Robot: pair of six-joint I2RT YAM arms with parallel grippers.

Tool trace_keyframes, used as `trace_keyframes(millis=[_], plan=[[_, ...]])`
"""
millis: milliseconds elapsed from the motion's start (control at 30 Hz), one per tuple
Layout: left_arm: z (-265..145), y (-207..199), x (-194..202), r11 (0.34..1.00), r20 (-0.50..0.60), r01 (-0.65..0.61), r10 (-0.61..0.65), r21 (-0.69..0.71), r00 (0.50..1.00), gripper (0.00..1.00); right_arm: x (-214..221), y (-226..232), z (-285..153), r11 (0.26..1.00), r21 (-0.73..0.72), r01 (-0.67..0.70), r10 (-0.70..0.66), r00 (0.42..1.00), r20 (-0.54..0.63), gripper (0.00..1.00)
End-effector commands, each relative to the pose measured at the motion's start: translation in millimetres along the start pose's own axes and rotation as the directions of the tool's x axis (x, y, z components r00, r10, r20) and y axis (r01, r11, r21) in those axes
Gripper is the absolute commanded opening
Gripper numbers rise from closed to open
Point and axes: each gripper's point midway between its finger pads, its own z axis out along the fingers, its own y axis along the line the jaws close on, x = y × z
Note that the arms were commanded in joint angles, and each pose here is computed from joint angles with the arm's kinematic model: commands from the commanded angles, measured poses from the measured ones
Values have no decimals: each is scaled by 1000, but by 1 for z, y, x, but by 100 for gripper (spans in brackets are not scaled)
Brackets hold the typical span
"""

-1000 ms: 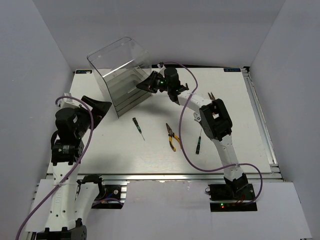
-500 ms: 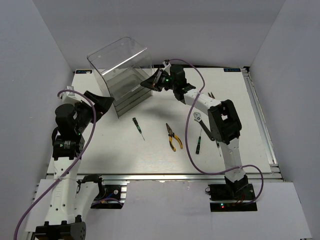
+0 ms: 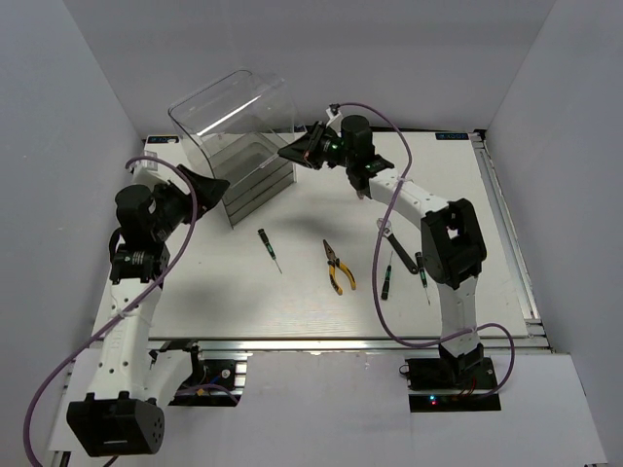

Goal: Sort the tools into containers

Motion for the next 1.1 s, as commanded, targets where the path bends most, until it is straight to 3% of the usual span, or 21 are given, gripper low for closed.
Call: trace_keyframes(millis=[0,200,667,1067], plan=[[7,-13,-7,996,13,-41,40,83,999,93,-21,81,-23,979,-158,128,-117,990,79,0],[22,-23,-9,988,-24,-37,41,152,999,86,-25,92,-28,976,-168,140,-126,988,93,0],[51,-29,-20,972,-9,0,2,233,1000,84,-22,107,-33,970,-185,160,-143,985,98,0],[54,-42,-18,954,-63,50,-33,294,998,69,-12,112,-35,964,-198,178,-164,983,88,0]])
